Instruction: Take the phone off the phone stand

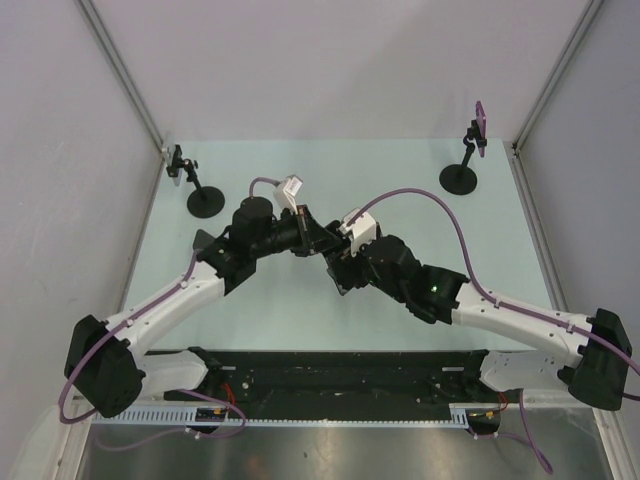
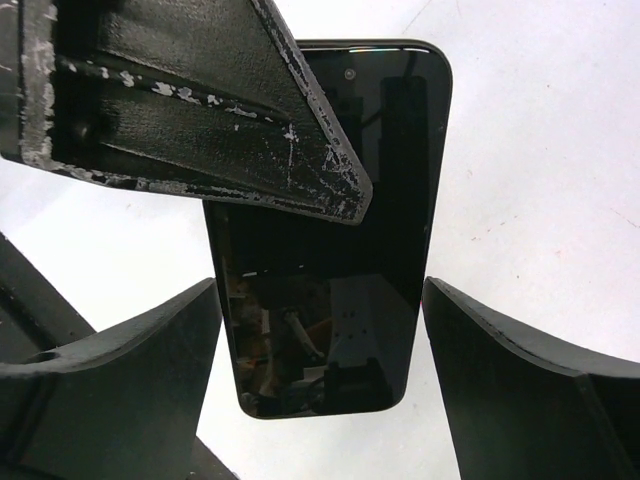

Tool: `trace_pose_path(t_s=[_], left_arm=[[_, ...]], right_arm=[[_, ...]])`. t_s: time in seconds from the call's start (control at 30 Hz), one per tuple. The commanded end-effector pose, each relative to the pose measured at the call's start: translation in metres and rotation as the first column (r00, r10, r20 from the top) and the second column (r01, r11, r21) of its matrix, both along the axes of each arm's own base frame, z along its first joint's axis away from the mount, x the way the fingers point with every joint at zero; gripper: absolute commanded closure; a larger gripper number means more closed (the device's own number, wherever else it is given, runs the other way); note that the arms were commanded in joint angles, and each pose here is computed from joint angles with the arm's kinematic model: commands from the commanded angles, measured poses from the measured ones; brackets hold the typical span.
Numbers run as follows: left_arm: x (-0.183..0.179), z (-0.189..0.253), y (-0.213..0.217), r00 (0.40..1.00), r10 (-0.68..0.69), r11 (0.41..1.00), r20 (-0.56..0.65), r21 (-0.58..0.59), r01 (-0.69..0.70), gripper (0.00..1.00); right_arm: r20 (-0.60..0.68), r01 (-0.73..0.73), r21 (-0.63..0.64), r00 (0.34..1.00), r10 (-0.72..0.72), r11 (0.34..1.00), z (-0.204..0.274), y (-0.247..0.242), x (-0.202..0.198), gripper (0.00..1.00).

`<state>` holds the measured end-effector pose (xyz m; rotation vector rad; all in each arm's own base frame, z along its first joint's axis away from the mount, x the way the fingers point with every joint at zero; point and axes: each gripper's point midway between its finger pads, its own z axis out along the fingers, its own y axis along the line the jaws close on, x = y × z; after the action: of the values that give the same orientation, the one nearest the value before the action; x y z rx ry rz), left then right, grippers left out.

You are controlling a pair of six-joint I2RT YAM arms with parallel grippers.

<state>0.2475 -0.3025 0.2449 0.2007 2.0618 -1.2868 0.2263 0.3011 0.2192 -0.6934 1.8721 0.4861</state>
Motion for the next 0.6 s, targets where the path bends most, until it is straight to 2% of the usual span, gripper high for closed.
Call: trace_pose_path(t_s=[0.0,0.17,0.23,0.27,0.3,0.33,0.37,0.4,0.43,0.47,0.53,0.57], left_arm=[[0.003,0.047,-0.01,0.998,-0.007,0.995,0.07,-0.101,0.014,1.0],[0.002,0.046,-0.012,0.998,-0.018,0.994,0.059,-0.103,0.024,1.0],[0.003,0.046,-0.011,0.997,-0.017,0.995,0.07,-0.097,0.024,1.0],[0.004,0.045,-0.011,0.997,-0.015,0.995,0.075,-0.093,0.022,0.96],[0.004,0.045,-0.011,0.996,-0.015,0.996,0.084,-0.089,0.023,0.94],[0.006,0.044,-0.01,0.996,-0.008,0.996,0.089,-0.084,0.015,0.92],[0.006,0.044,-0.009,0.995,-0.006,0.997,0.095,-0.081,0.014,0.85],[0.007,0.045,-0.007,0.994,-0.003,0.997,0.109,-0.075,0.011,0.78],[0.009,0.044,-0.005,0.993,0.004,0.997,0.114,-0.072,0.005,0.7],[0.009,0.044,-0.002,0.993,0.01,0.998,0.118,-0.069,-0.002,0.56],[0.015,0.043,0.008,0.991,0.036,0.997,0.126,-0.067,-0.028,0.46],[0.017,0.04,0.012,0.991,0.043,0.997,0.124,-0.063,-0.035,0.36]], right_arm=[[0.027,0.021,0.002,0.999,-0.021,1.0,0.013,0.003,0.006,0.17],[0.015,0.026,-0.024,1.0,-0.026,0.999,0.006,0.003,0.007,0.23],[0.014,0.027,-0.026,1.0,-0.027,0.999,0.005,0.002,0.006,0.32],[0.012,0.028,-0.032,1.0,-0.027,0.999,0.004,0.001,0.006,0.37],[0.01,0.029,-0.036,1.0,-0.029,0.999,0.003,0.001,0.007,0.5],[0.01,0.028,-0.04,1.0,-0.028,0.999,0.003,0.0,0.006,0.57],[0.004,0.028,-0.053,1.0,-0.027,0.998,0.0,-0.002,0.005,0.62],[0.004,0.03,-0.058,1.0,-0.03,0.998,-0.001,-0.003,0.005,0.72],[0.001,0.032,-0.066,0.999,-0.032,0.997,-0.002,-0.004,0.005,0.75],[-0.001,0.035,-0.086,0.999,-0.035,0.996,-0.005,-0.008,0.005,0.78],[0.0,0.052,-0.113,0.999,-0.052,0.992,-0.009,-0.013,0.007,0.85],[-0.006,0.06,-0.136,0.998,-0.061,0.989,-0.014,-0.018,0.007,0.87]])
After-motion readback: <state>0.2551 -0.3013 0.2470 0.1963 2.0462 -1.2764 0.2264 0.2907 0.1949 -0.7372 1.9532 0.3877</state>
